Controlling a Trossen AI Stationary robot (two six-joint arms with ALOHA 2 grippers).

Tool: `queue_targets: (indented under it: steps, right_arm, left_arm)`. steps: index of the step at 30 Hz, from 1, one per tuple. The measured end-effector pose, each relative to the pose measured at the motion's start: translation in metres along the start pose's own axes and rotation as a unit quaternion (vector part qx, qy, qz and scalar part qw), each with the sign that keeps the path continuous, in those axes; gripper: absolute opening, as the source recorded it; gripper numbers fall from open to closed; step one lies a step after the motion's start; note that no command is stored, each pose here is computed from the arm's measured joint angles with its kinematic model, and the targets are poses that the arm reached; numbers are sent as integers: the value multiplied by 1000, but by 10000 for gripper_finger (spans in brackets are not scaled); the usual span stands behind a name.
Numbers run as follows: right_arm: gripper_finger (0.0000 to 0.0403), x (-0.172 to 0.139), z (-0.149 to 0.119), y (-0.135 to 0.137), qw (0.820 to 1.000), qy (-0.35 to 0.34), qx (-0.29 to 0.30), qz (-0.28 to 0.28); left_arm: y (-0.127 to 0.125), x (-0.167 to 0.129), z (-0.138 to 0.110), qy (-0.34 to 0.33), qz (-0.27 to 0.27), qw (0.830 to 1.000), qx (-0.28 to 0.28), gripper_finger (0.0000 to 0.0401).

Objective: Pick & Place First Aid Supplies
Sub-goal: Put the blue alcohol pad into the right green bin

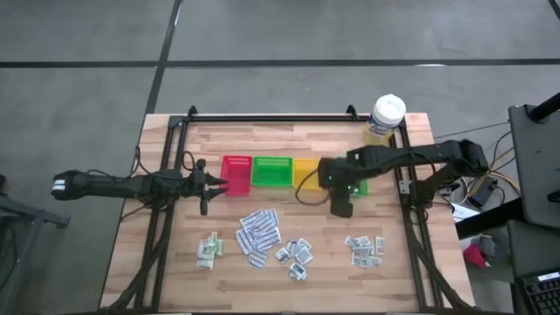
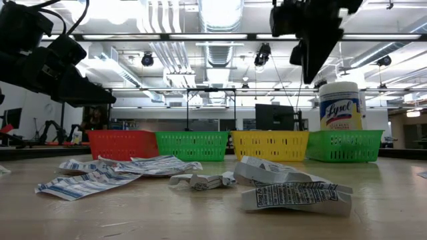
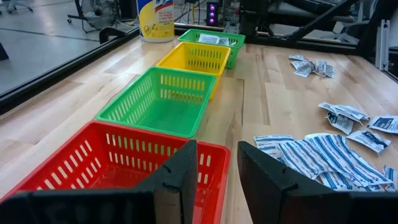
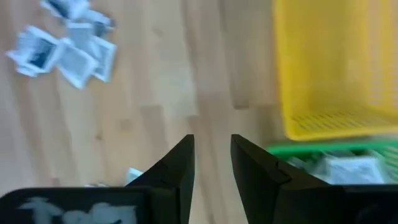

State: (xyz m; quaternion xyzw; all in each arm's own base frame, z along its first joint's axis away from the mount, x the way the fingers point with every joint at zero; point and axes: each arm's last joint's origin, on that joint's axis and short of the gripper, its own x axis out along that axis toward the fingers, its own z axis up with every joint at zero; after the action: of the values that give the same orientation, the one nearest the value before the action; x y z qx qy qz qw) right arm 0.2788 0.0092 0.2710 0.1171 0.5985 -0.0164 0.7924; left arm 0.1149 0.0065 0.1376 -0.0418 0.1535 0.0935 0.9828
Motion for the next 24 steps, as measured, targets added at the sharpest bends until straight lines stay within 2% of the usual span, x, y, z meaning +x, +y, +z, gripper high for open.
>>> queue_targets:
  steps: [14,18,24]
  right_arm:
    - [84,4,-8,81,990,-82,-76,82]
    - [87,2,-10,98,983,-110,-97,106]
    - [91,1,-14,114,979,-125,-99,129]
  left_arm:
    - [0,0,0,0,0,1000,0,113]
    - [0,0,0,0,0,1000,-1,113]
    - [0,0,0,0,0,1000,-1,113]
